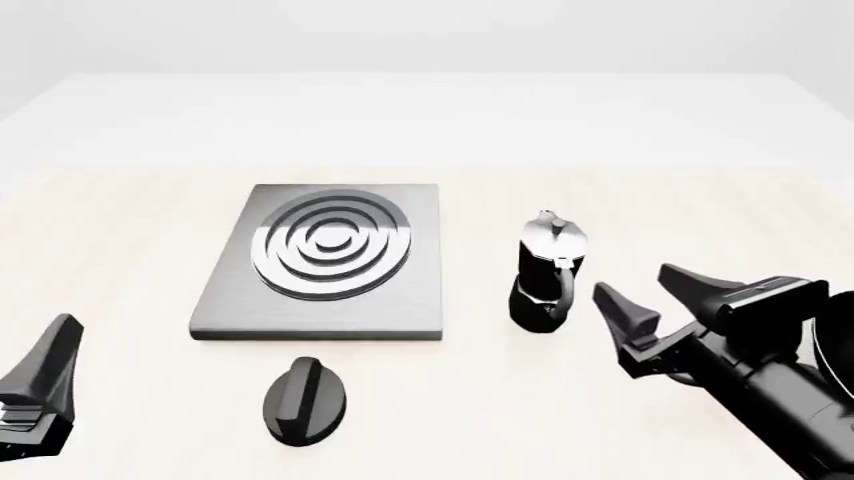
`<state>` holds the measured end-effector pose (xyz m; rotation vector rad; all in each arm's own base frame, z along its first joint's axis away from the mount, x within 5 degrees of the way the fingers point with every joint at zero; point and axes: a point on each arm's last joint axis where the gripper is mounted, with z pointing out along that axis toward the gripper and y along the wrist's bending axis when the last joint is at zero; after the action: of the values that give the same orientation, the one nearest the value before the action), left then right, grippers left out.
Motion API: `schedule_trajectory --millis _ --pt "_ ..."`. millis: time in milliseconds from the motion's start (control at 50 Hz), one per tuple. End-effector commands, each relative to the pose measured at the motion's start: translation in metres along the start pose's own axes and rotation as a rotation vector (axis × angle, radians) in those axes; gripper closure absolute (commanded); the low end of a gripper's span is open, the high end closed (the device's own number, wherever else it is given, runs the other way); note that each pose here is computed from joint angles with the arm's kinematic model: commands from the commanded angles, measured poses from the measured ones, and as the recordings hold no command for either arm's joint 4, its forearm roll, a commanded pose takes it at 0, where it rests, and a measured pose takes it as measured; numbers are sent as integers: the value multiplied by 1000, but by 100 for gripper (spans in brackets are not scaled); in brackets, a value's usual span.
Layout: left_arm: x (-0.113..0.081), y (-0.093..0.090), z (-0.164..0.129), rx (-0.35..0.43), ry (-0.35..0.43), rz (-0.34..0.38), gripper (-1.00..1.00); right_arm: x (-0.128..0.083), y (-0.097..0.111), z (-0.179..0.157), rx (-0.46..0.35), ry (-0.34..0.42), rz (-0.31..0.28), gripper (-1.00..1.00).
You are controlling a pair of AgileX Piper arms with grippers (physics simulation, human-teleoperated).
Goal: Put the moka pot on the stove.
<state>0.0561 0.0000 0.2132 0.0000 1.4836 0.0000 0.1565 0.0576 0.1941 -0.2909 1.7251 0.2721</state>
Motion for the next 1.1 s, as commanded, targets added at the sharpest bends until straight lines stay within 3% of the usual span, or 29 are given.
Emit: schedule_trajectory --millis 20,1100 --pt "0 0 0 0 0 0 -100 3 2 8 -9 8 4 -100" --pt "0 0 0 0 0 0 -100 27 10 40 -49 50 37 -100"
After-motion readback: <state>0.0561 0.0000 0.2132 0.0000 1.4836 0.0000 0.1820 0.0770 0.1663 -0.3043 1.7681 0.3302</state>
